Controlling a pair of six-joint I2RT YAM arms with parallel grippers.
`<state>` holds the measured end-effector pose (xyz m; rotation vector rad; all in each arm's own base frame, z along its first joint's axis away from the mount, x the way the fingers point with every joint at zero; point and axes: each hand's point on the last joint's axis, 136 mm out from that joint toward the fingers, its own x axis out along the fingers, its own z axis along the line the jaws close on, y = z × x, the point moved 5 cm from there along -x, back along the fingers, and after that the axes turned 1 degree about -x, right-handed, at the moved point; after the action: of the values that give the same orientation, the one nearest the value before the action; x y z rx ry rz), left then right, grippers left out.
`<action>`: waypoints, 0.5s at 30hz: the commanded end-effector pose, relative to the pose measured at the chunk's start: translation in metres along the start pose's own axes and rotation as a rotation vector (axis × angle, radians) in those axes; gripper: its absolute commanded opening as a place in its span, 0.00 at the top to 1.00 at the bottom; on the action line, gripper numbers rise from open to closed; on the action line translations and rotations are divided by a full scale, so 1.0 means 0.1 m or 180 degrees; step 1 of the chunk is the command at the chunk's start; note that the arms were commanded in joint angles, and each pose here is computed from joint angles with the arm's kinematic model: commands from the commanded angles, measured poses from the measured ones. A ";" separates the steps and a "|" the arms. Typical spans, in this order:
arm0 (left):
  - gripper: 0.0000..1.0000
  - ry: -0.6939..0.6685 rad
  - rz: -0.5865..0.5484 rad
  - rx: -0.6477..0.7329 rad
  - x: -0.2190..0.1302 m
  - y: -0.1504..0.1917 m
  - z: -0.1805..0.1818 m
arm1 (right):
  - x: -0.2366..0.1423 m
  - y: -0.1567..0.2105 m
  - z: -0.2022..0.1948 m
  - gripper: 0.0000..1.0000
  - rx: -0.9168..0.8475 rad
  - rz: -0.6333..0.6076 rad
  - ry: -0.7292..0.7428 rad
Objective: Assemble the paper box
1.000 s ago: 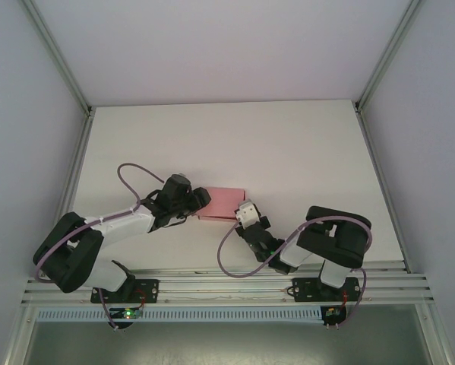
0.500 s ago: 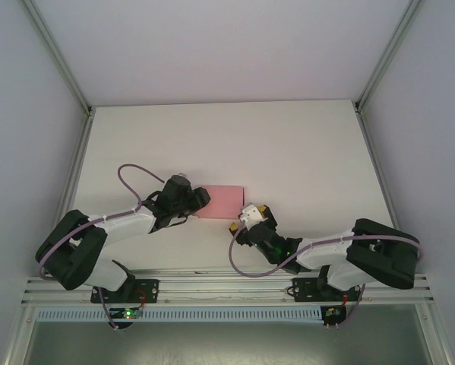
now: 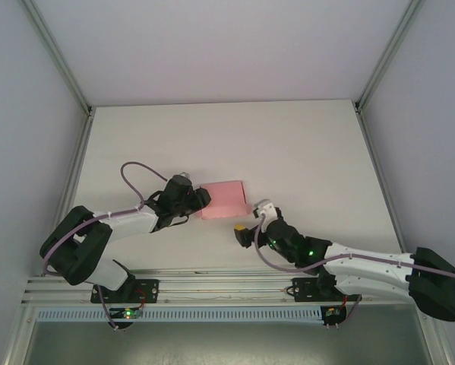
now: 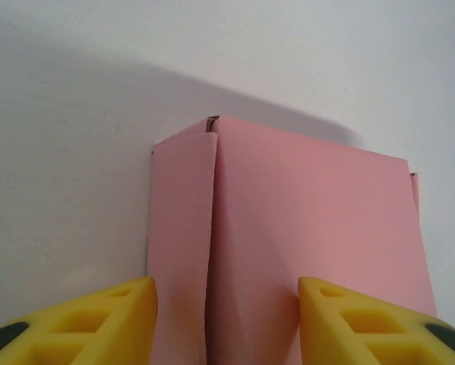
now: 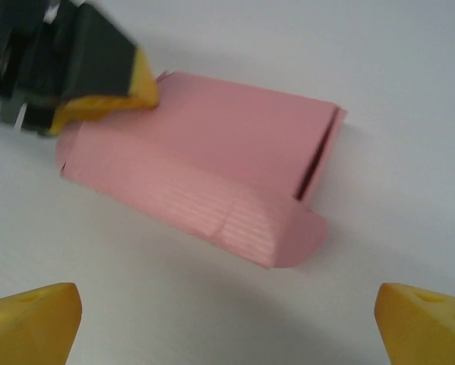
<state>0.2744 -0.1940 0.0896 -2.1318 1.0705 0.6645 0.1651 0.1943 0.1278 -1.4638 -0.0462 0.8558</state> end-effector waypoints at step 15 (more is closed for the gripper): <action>0.74 -0.0121 0.0302 0.0072 0.26 0.21 0.29 | 0.57 -0.39 -0.52 0.02 0.1327 0.0763 -0.0009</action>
<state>0.2840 -0.2061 0.0806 -2.1250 1.1194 0.5822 0.2499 0.1777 0.1342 -1.1925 0.2648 0.8619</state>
